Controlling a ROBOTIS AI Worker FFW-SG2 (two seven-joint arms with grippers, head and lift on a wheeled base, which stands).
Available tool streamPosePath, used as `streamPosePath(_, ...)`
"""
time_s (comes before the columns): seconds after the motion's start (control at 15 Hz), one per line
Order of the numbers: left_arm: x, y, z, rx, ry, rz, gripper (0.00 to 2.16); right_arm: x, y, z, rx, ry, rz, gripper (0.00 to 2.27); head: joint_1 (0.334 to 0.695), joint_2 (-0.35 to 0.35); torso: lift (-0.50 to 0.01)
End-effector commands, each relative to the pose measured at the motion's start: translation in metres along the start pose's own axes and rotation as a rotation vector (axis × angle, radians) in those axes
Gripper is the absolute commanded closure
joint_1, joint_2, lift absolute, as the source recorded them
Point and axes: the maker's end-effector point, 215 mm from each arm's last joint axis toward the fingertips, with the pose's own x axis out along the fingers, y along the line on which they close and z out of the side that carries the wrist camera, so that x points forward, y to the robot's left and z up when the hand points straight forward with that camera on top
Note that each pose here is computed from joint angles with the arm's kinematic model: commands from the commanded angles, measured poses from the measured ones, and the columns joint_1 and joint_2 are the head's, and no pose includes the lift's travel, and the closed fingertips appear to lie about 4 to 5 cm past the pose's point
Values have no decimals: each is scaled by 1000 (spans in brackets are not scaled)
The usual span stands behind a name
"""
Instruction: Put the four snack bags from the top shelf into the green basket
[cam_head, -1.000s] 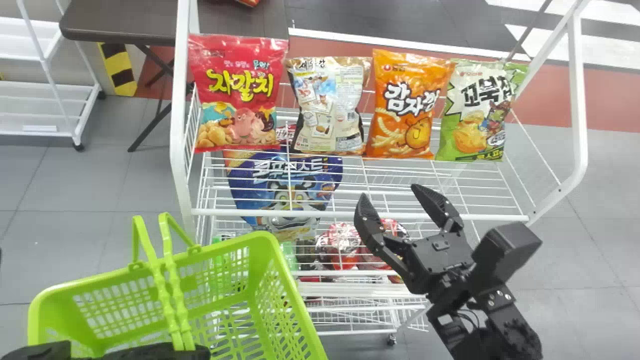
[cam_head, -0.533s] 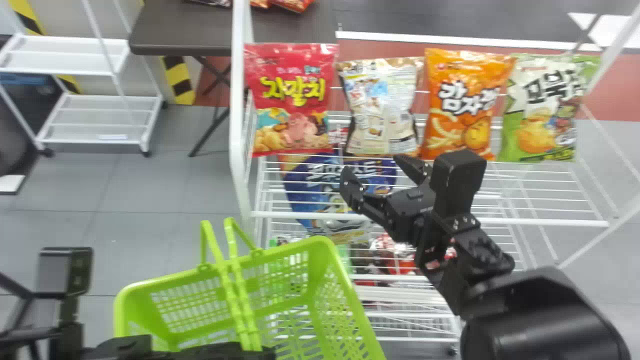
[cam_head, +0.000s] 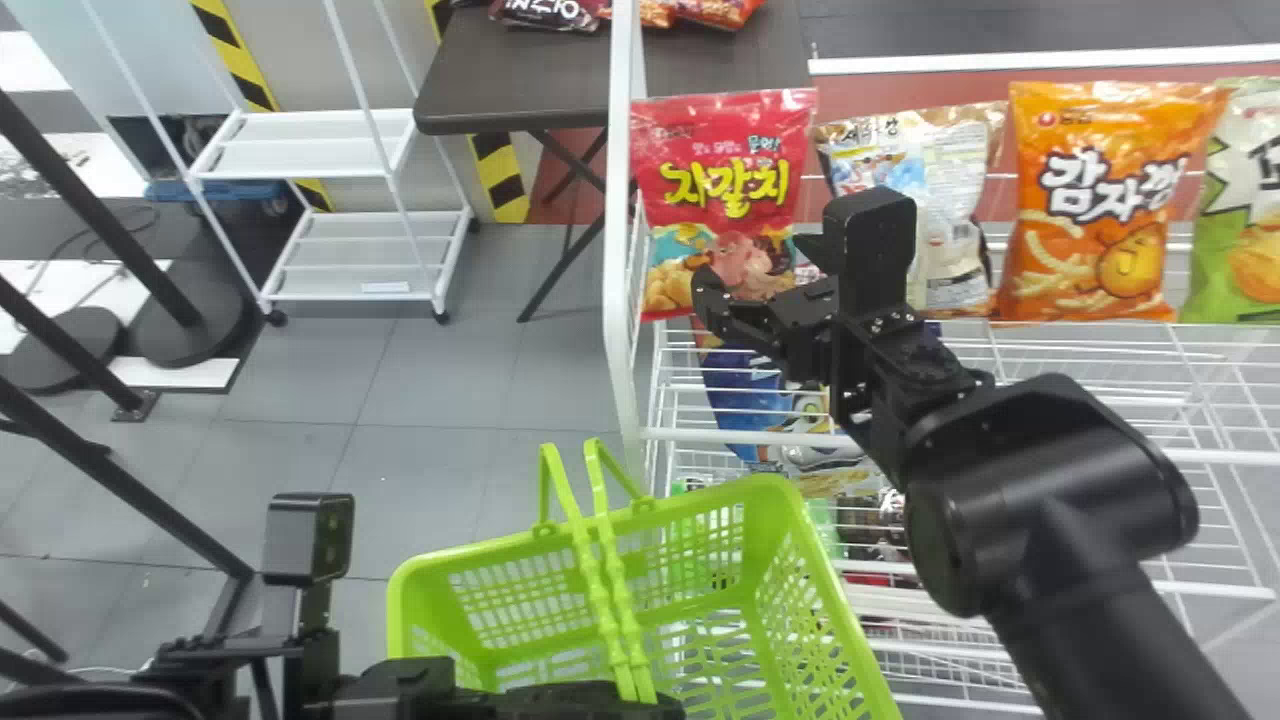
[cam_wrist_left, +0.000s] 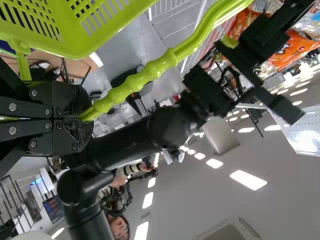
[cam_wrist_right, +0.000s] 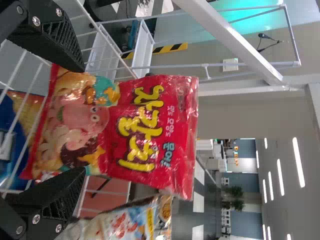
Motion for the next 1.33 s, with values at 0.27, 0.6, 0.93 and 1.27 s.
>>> streamPosePath(0.27, -9, 4, 3, 11, -27, -13, 2148, 51, -17, -10, -86, 8, 13, 458, 695, 141, -6)
streamPosePath(0.6, -14, 7, 4, 11, -35, -7, 2148, 54, -3, -27, -105, 61, 68, 2175, 695, 173, -6)
streamPosePath(0.93, -18, 6, 7, 12, -44, -7, 2148, 30, 16, -18, -115, 8, 66, 2243, 695, 189, -6)
streamPosePath(1.27, -39, 14, 26, 53, -89, 38, 2148, -24, -2, -4, 1, 26, -1, 2243, 695, 196, -6)
